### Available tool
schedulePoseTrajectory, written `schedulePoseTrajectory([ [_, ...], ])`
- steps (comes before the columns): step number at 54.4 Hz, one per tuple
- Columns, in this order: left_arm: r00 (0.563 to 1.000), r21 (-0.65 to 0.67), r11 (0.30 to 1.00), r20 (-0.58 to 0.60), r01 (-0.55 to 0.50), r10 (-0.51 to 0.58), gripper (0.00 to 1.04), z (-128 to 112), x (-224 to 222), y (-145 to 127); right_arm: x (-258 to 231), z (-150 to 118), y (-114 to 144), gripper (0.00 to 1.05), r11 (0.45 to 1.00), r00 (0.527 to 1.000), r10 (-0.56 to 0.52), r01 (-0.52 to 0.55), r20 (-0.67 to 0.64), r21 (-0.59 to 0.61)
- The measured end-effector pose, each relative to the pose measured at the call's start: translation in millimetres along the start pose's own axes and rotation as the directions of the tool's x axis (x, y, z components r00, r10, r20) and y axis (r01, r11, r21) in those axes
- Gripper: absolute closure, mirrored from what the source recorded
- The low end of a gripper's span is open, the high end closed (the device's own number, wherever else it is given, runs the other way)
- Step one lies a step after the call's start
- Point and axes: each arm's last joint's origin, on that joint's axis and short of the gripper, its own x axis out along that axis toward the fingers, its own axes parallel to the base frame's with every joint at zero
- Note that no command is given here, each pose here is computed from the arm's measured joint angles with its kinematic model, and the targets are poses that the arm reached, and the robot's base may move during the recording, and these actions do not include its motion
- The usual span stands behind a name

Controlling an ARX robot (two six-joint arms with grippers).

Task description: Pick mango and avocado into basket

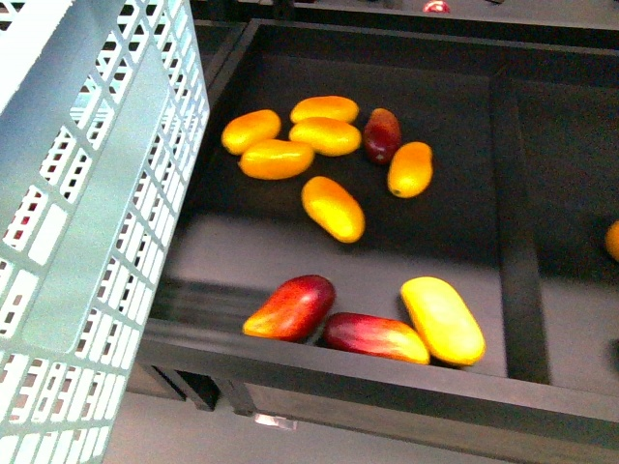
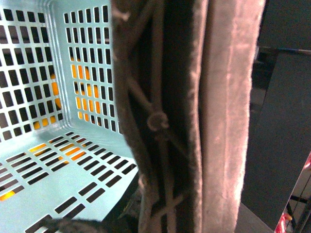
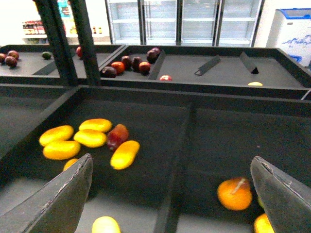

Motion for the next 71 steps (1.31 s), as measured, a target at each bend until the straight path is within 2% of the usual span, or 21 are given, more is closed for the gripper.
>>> schedulePoseTrajectory([
  [71,1.000,0.019,1.000,0.020,-0.001,0.001,0.89,1.7,0.0,0.2,0.0,0.0,0.1,0.09,1.000,1.000,0.004,-0.004,0.001,0.000],
])
